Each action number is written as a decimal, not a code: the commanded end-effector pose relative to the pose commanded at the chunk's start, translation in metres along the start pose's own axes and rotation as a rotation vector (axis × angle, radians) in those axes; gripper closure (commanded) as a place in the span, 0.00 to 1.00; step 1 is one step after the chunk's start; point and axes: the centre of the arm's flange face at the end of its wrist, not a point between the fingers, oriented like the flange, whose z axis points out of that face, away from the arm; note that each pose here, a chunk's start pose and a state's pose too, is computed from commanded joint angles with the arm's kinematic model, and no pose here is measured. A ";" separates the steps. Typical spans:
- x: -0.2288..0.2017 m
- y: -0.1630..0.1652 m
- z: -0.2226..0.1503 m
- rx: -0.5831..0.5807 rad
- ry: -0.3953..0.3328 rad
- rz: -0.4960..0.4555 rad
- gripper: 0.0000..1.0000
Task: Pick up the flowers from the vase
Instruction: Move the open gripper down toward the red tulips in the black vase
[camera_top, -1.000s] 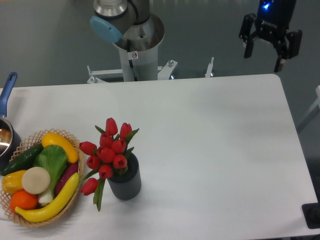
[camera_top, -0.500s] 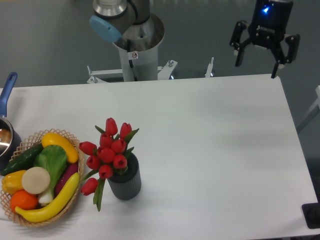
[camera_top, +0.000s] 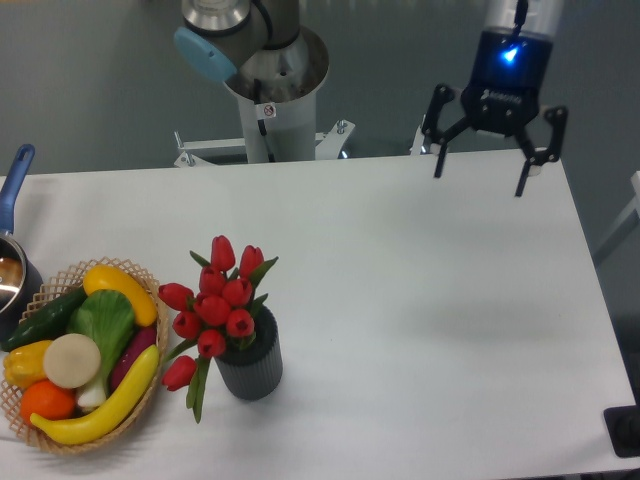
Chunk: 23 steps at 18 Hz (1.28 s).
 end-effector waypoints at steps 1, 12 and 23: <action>0.003 -0.002 0.006 -0.001 0.013 0.004 0.00; 0.036 -0.011 0.074 -0.018 0.134 0.101 0.00; 0.094 0.017 0.131 0.028 0.251 0.269 0.00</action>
